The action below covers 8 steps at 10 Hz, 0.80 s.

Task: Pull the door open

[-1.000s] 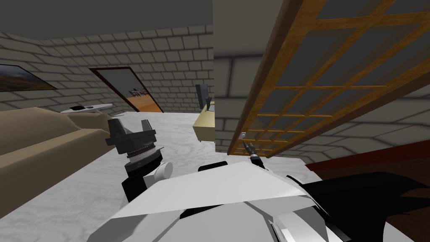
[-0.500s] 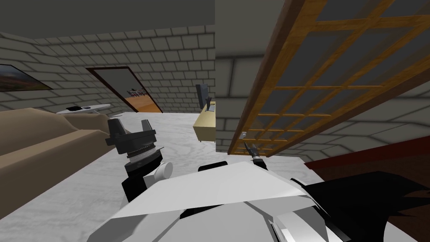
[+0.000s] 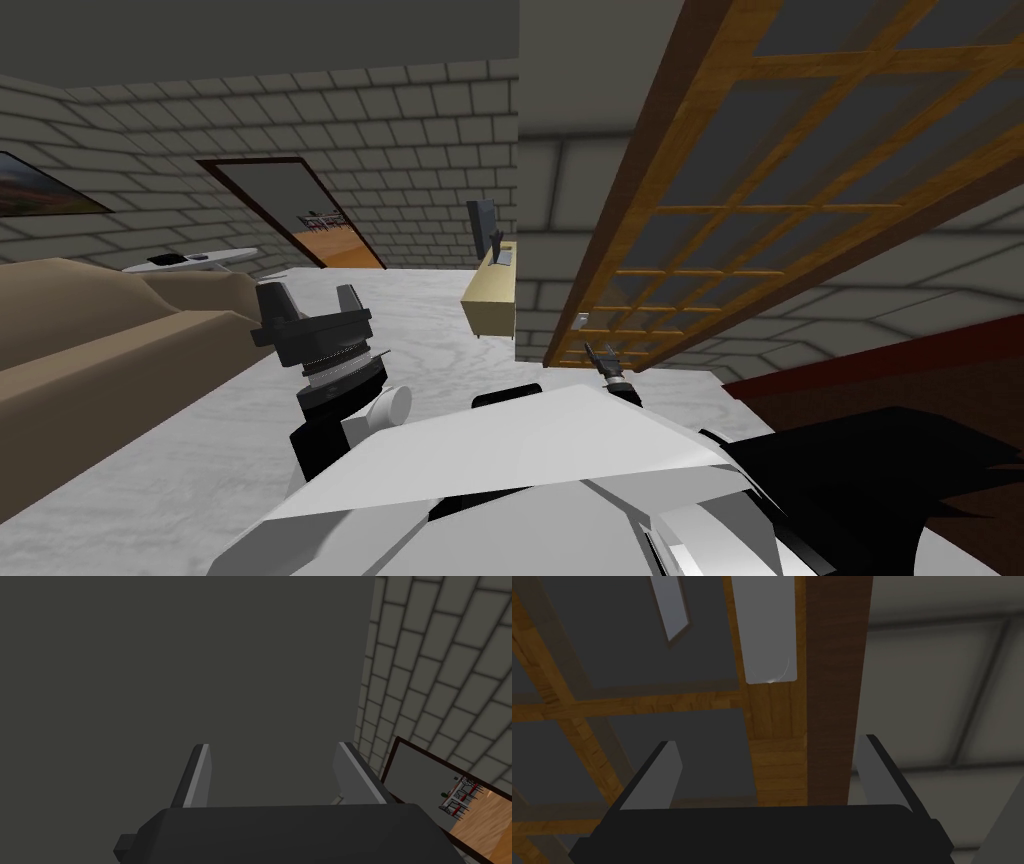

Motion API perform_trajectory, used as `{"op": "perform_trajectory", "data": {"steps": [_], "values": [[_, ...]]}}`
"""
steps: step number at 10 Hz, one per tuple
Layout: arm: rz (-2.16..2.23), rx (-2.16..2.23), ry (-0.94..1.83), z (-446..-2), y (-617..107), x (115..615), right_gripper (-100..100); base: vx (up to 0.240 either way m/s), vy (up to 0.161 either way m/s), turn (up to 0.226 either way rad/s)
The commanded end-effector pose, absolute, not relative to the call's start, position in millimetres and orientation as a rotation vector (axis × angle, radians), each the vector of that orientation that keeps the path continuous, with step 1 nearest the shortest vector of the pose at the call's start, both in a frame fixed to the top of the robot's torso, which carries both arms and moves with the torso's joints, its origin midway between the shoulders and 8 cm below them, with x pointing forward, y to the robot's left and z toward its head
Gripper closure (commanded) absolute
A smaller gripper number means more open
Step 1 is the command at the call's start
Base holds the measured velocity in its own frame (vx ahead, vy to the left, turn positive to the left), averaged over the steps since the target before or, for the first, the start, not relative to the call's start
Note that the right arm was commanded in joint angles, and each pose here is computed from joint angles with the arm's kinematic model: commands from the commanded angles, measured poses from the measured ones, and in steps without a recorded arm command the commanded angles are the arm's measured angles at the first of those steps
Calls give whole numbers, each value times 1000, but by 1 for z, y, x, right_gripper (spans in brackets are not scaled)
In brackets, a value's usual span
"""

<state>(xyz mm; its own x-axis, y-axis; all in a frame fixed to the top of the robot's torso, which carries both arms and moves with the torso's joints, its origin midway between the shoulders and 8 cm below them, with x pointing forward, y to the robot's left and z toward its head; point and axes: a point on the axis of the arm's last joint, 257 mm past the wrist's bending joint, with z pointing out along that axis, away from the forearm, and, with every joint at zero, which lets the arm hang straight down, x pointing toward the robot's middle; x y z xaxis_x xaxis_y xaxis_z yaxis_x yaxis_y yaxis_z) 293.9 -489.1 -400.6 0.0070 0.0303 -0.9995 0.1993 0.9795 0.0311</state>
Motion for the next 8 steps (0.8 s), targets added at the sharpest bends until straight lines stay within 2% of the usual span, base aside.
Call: {"op": "perform_trajectory", "data": {"steps": [1,5,8], "values": [[-148,193,1559,-401,-490,309,-100,71,-35,104],[-175,219,1556,-400,-489,341,-100,112,-96,92],[-177,223,1553,-400,-489,344,-100,59,-48,36]]}}
